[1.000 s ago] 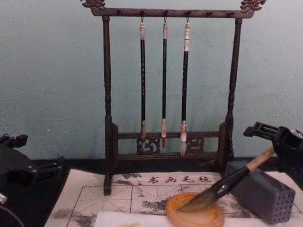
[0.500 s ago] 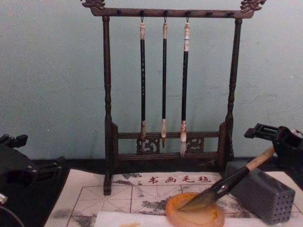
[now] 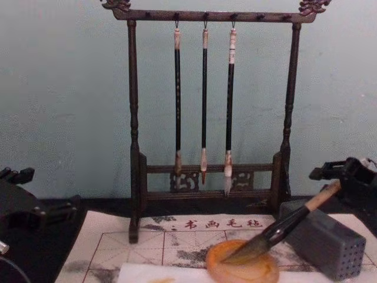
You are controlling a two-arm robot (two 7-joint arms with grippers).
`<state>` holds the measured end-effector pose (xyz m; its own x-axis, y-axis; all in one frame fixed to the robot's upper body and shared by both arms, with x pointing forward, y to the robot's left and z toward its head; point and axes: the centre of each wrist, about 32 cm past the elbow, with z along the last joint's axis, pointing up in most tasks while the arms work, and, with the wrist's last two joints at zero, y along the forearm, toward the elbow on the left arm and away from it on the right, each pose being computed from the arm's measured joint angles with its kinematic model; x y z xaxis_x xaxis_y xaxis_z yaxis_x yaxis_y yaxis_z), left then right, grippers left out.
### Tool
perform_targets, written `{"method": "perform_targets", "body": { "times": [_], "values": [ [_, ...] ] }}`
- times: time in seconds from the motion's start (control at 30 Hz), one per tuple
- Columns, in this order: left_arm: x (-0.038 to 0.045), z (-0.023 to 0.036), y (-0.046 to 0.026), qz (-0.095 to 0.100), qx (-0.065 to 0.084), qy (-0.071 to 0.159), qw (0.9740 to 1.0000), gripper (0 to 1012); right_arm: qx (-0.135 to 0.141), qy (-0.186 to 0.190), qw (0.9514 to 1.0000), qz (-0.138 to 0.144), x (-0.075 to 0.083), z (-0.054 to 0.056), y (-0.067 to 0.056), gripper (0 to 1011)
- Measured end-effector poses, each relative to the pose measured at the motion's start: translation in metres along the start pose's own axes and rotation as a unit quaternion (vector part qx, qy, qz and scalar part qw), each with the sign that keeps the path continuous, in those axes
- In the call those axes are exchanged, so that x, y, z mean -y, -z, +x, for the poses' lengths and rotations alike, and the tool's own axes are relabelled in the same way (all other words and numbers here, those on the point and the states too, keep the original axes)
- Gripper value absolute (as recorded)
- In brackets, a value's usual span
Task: Pick up the brush from the inkstone, write on the paper, then place the brush back to its original position.
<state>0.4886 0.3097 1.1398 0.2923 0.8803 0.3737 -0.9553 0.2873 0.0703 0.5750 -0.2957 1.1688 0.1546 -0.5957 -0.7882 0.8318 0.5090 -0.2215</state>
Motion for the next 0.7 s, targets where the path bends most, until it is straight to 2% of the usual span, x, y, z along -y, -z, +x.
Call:
{"method": "perform_targets", "body": {
  "times": [0.07, 0.1, 0.27, 0.7],
  "values": [
    [0.0000, 0.0000, 0.0000, 0.000, 0.000, 0.000, 1.0000, 1001, 0.000, 0.000, 1.0000, 0.000, 0.0000, 0.0000, 0.0000, 403],
    [0.0000, 0.0000, 0.0000, 0.000, 0.000, 0.000, 1.0000, 1001, 0.000, 0.000, 1.0000, 0.000, 0.0000, 0.0000, 0.0000, 343],
    [0.0000, 0.0000, 0.0000, 0.000, 0.000, 0.000, 1.0000, 1001, 0.000, 0.000, 1.0000, 0.000, 0.0000, 0.0000, 0.0000, 190],
    [0.0000, 0.0000, 0.0000, 0.000, 0.000, 0.000, 1.0000, 1001, 0.000, 0.000, 1.0000, 0.000, 0.0000, 0.0000, 0.0000, 185]
  ]
}}
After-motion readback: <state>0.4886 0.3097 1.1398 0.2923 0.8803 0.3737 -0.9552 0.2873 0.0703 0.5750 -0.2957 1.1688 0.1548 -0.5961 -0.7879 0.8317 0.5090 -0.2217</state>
